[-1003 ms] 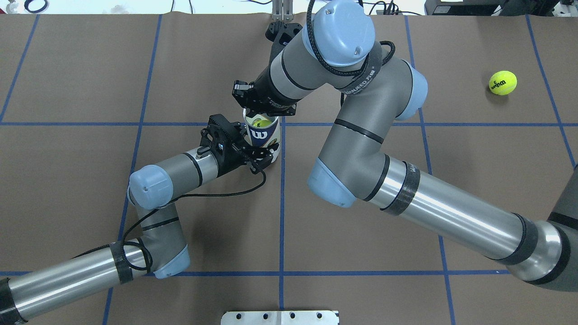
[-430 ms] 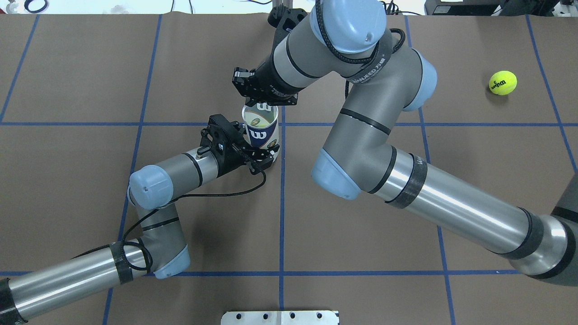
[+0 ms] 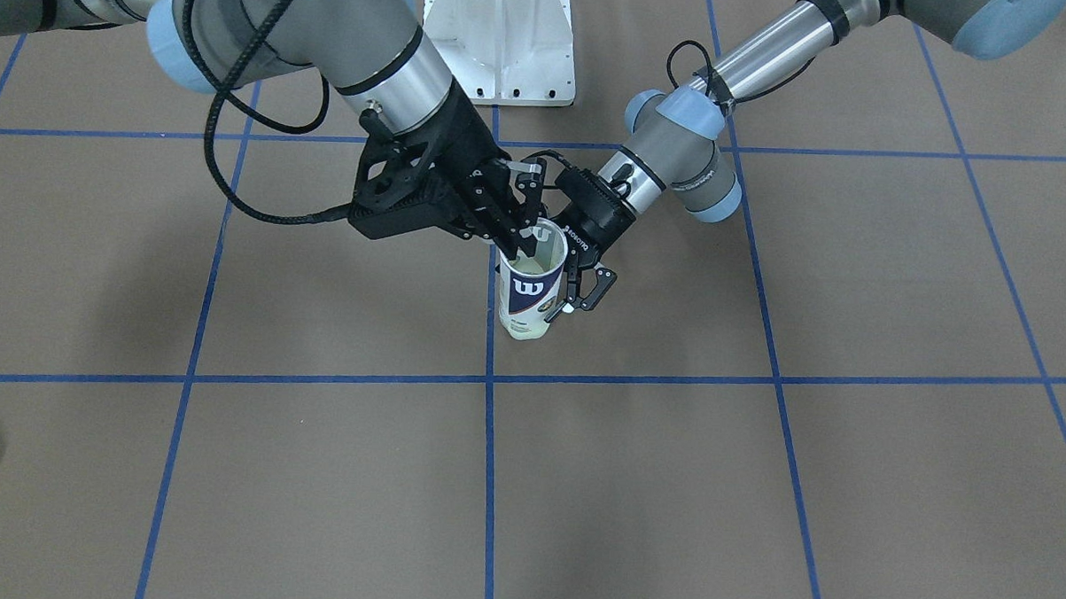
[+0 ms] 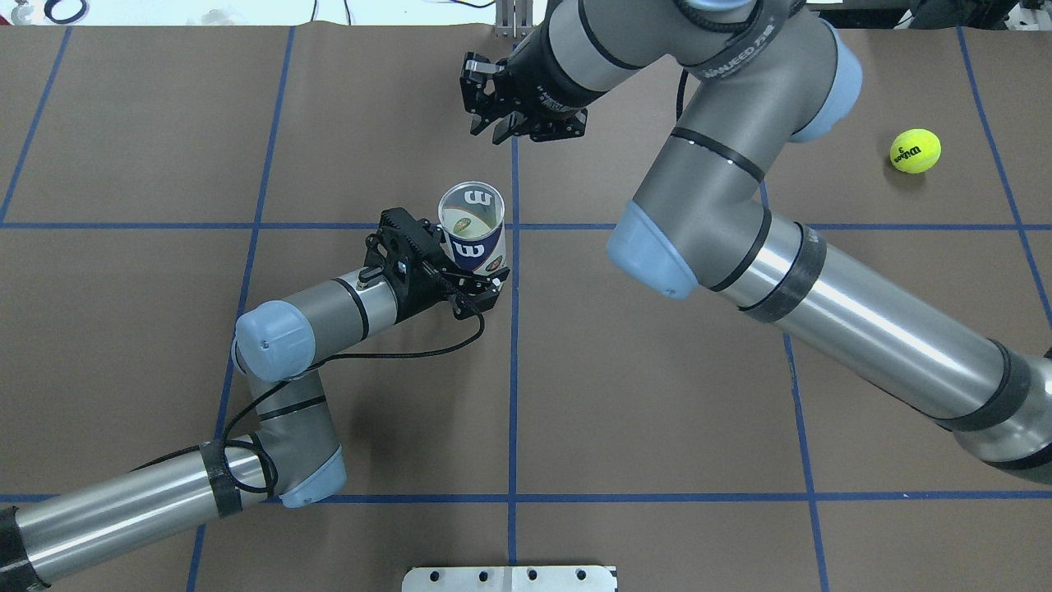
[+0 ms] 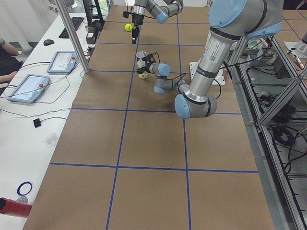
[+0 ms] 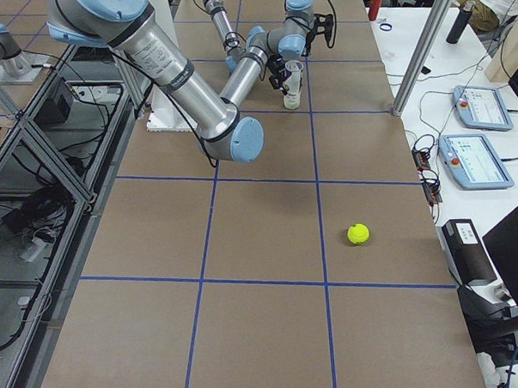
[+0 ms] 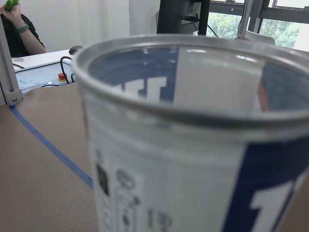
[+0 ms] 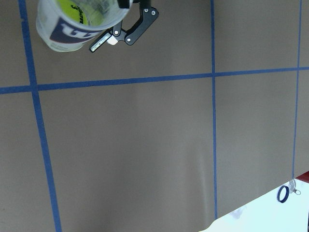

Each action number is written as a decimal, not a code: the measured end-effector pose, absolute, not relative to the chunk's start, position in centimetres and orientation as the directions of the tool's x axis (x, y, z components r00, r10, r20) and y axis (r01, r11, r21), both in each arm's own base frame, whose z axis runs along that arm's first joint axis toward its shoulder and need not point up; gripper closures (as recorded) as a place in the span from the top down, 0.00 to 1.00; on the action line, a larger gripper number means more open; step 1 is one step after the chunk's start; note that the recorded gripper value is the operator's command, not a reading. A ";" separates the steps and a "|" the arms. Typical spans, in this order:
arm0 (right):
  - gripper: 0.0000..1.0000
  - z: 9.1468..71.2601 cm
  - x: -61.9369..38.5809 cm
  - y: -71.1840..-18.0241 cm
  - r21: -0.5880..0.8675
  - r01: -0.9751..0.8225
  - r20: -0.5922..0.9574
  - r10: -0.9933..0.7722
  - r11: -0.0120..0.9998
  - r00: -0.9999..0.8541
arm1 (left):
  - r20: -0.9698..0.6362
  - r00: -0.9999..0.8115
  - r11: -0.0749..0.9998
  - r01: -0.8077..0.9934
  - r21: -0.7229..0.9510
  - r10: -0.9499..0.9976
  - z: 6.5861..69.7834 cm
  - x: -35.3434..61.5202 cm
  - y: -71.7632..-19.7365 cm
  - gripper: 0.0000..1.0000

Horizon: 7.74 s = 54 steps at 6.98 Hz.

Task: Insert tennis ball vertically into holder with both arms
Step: 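Raise the right gripper away from the can toward the remaining ball, then lower the right gripper onto the second yellow tennis ball and grasp it, then lift the ball with the right gripper and carry it above the can, then lower the ball onto the can mouth and open the right gripper, then push the second ball down into the can with the right gripper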

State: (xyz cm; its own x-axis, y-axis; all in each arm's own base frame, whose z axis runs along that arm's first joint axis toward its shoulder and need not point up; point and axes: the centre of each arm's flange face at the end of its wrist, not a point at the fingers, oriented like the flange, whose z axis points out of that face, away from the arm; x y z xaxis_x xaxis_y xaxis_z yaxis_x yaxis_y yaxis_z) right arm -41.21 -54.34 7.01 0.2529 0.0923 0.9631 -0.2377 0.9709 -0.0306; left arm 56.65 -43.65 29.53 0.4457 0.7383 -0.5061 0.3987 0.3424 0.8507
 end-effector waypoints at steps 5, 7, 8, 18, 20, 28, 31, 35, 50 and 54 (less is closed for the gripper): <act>1.00 24.3 -22.7 -64.8 0.156 -0.221 0.895 -0.043 0.963 0.445 | -0.507 0.442 0.341 0.403 0.849 0.740 29.2 56.6 -43.6 1.00; 1.00 35.0 -16.8 -66.3 0.281 -0.096 0.822 -0.187 0.955 0.537 | -0.507 0.443 0.340 0.404 0.849 0.740 29.2 56.5 -43.6 1.00; 1.00 39.6 -15.7 -66.6 0.319 -0.031 0.785 -0.246 0.947 0.569 | -0.507 0.443 0.340 0.404 0.849 0.740 29.2 56.5 -43.6 1.00; 1.00 59.7 -17.2 -69.8 0.387 0.232 0.538 -0.423 0.892 0.729 | -0.505 0.445 0.341 0.399 0.851 0.739 29.5 56.6 -43.6 1.00; 1.00 60.6 -18.5 -69.4 0.377 0.251 0.519 -0.428 0.892 0.740 | -0.505 0.447 0.342 0.398 0.851 0.738 29.6 56.6 -43.7 1.00; 0.00 55.9 -18.3 -72.7 0.397 0.218 0.516 -0.413 0.892 0.750 | -0.505 0.449 0.342 0.396 0.852 0.737 29.8 56.5 -43.7 1.00; 0.00 39.3 -19.7 -74.8 0.251 -0.042 0.790 -0.180 0.967 0.585 | -0.506 0.446 0.344 0.396 0.851 0.738 29.8 56.6 -43.5 1.00; 0.00 12.1 -33.7 -62.8 -0.047 -0.163 0.958 0.091 0.985 0.272 | -0.508 0.439 0.345 0.399 0.849 0.742 29.4 56.9 -43.2 0.99; 1.00 6.4 -45.1 -52.9 -0.128 -0.078 0.941 0.146 0.989 0.307 | -0.506 0.440 0.344 0.399 0.850 0.741 29.5 56.8 -43.3 0.83; 0.00 4.6 -43.3 -51.6 -0.112 -0.085 0.954 0.131 0.990 0.271 | -0.506 0.440 0.343 0.399 0.850 0.741 29.5 56.8 -43.3 0.84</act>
